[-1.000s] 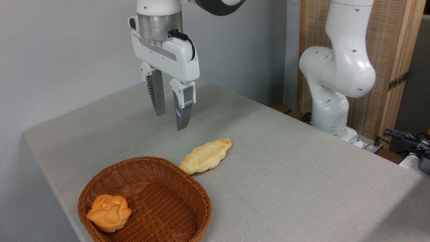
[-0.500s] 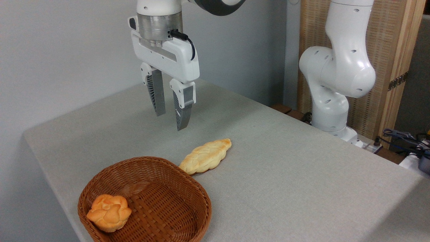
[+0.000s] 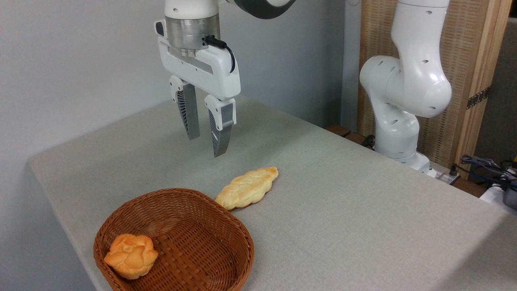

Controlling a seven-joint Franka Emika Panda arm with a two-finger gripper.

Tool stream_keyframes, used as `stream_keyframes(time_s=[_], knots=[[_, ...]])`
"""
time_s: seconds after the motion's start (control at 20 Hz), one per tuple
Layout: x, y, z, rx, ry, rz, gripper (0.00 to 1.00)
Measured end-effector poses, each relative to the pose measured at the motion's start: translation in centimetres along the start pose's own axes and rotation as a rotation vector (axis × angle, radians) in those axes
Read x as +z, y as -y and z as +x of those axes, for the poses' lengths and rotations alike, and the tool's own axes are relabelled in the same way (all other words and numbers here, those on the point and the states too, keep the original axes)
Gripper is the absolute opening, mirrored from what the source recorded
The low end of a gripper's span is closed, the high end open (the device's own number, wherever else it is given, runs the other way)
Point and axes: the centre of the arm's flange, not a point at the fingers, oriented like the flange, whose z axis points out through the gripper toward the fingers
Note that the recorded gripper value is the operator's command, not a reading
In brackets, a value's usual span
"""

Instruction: Put bread into the basket

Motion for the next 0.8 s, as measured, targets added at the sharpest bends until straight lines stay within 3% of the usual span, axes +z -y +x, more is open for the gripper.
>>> stream_keyframes(time_s=[0.2, 0.8], knots=[[0.3, -0.4, -0.3, 0.003, 0.037, -0.024, 1.0], [0.5, -1.6, 0.2, 0.027, 0.056, -0.034, 1.0]])
